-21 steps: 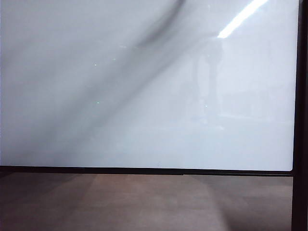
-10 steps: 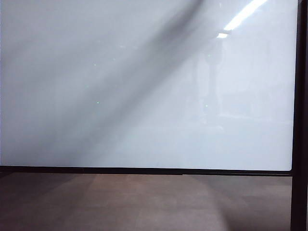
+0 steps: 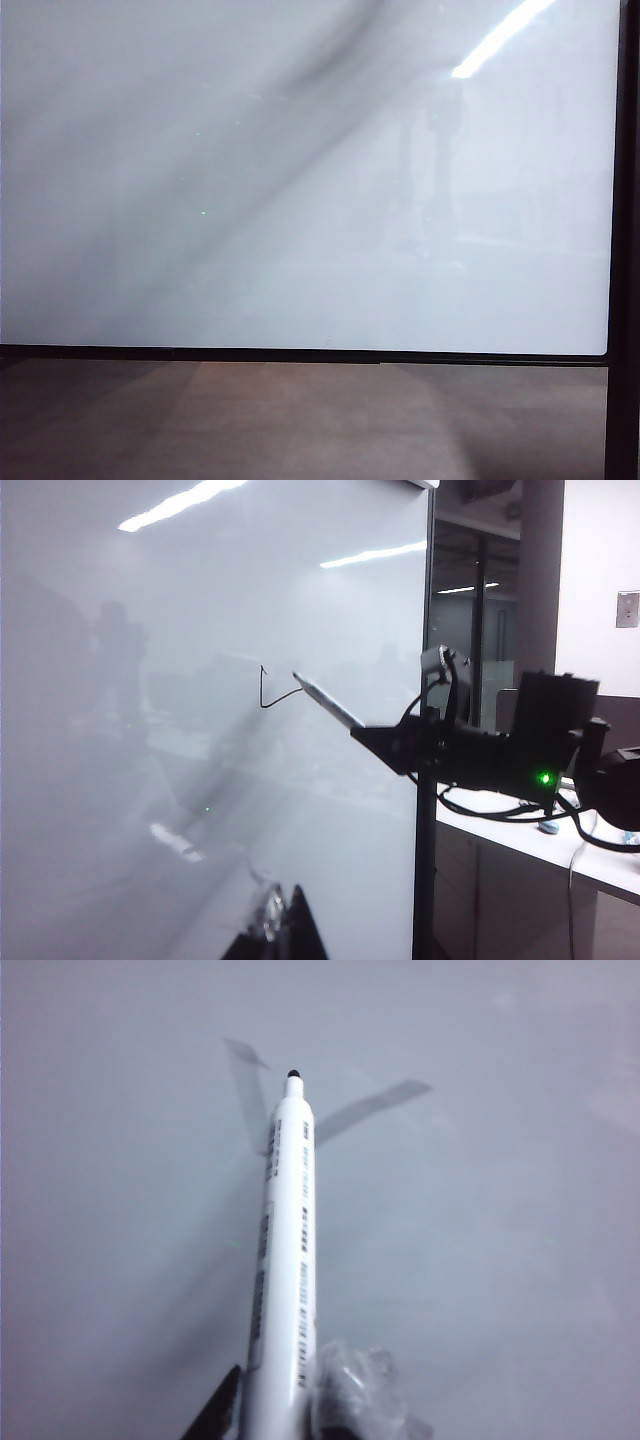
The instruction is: Reach to the right to find the marker pen, pick it up, and write the number 9 on the whiteboard.
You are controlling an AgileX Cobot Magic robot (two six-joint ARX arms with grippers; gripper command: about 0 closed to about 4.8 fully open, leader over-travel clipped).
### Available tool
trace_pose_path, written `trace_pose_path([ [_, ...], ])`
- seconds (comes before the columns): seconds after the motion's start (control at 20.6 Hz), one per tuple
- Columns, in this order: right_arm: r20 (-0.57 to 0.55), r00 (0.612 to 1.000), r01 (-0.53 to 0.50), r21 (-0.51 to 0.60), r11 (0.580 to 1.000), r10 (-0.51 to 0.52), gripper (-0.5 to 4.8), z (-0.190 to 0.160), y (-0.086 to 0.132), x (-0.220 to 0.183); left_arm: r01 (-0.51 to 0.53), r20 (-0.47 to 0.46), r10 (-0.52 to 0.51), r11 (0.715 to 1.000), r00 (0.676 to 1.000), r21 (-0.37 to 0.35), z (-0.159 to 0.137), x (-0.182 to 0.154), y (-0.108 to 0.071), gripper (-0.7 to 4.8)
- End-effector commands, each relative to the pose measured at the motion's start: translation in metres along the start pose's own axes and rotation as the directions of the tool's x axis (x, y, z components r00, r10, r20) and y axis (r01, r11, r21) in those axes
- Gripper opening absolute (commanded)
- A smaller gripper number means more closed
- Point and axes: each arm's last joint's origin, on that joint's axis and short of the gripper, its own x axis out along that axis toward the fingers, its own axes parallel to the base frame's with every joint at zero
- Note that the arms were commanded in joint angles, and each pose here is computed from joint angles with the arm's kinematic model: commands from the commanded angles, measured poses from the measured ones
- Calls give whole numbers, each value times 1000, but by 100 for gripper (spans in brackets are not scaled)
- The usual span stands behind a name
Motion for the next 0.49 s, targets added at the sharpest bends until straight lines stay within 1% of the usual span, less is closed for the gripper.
trace_pose_path([
  [0.05,59,997,-46,-14,999,47,-3,11,7,-2,2,13,-2,1000,1000,5,2,0,0,-5],
  [0.19,82,995,-55,-10,998,56,-3,12,7,-2,2,16,-3,1000,1000,6,2,0,0,-5],
  [0.49,71,994,-79,-13,997,80,-3,13,10,7,2,18,-3,1000,1000,6,3,-1,0,-5],
])
